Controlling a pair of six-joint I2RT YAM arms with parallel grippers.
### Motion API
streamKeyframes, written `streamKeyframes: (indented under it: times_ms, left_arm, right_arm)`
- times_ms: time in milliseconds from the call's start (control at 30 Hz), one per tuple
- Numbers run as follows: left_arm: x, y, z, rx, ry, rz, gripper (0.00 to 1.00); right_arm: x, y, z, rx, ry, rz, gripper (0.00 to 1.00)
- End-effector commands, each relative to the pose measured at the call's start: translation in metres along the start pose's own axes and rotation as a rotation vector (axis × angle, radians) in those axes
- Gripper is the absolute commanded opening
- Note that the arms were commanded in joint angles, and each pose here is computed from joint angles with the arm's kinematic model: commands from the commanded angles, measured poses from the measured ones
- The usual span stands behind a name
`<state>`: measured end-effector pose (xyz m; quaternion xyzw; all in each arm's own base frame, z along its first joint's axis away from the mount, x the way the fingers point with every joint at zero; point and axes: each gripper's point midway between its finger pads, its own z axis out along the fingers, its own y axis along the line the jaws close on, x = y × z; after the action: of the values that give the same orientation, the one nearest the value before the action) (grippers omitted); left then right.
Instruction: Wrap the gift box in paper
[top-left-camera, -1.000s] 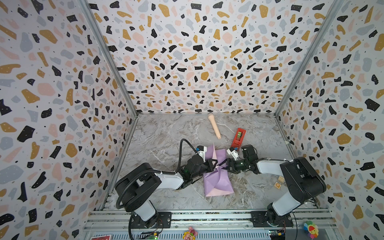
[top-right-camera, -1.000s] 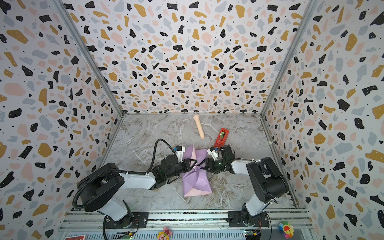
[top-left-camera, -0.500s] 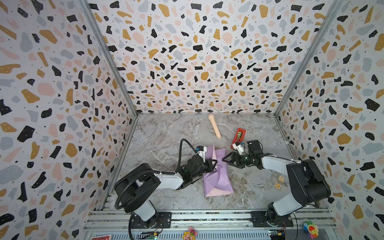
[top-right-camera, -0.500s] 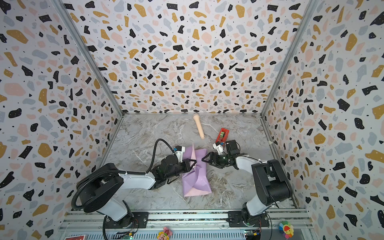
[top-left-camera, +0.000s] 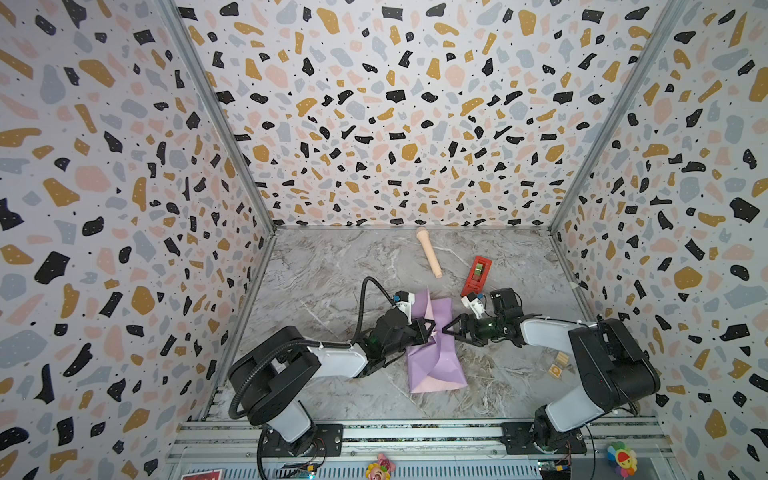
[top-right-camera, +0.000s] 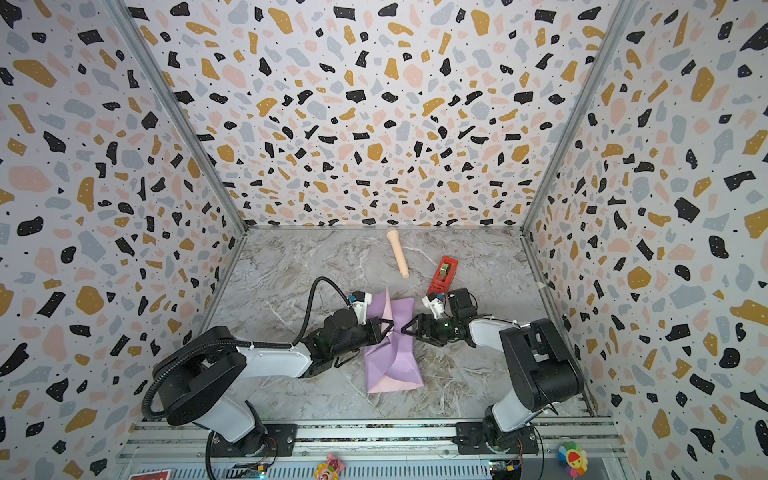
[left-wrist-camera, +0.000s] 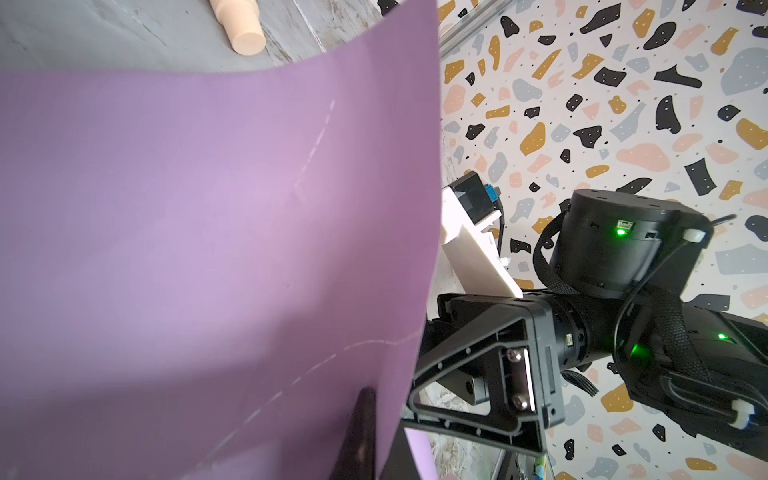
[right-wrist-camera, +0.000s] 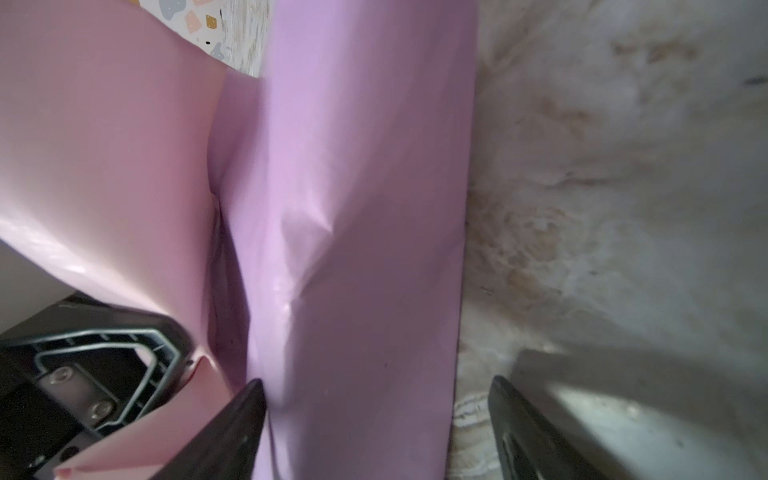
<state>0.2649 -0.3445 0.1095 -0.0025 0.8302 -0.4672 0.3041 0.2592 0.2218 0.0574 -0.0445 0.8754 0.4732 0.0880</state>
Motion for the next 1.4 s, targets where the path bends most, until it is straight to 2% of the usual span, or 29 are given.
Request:
streamKeyframes:
  times_ms: [0, 267, 633, 733, 967, 1367]
  left_arm:
    - [0.033, 0.046, -0.003, -0.176, 0.12, 0.019, 0.0]
    - [0.007, 0.003, 0.009, -0.094, 0.104, 0.065, 0.0]
    - [0.009, -0.033, 0.012, 0.039, 0.146, 0.088, 0.0]
    - [0.007, -0.041, 0.01, 0.058, 0.149, 0.144, 0.0]
    - [0.007, -0.05, 0.006, 0.068, 0.185, 0.227, 0.0]
    - [0.021, -0.045, 0.006, 0.061, 0.265, 0.278, 0.0]
  right_arm:
    - [0.009, -0.016, 0.006, 0.052, 0.021, 0.018, 0.83]
    - [0.019, -0.033, 0.01, 0.096, 0.039, 0.037, 0.82]
    - [0.027, -0.04, 0.011, 0.109, 0.05, 0.052, 0.81]
    - [0.029, -0.041, 0.011, 0.112, 0.051, 0.058, 0.81]
    - [0.031, -0.043, 0.012, 0.117, 0.049, 0.064, 0.81]
    - [0.03, -0.043, 0.013, 0.125, 0.046, 0.066, 0.81]
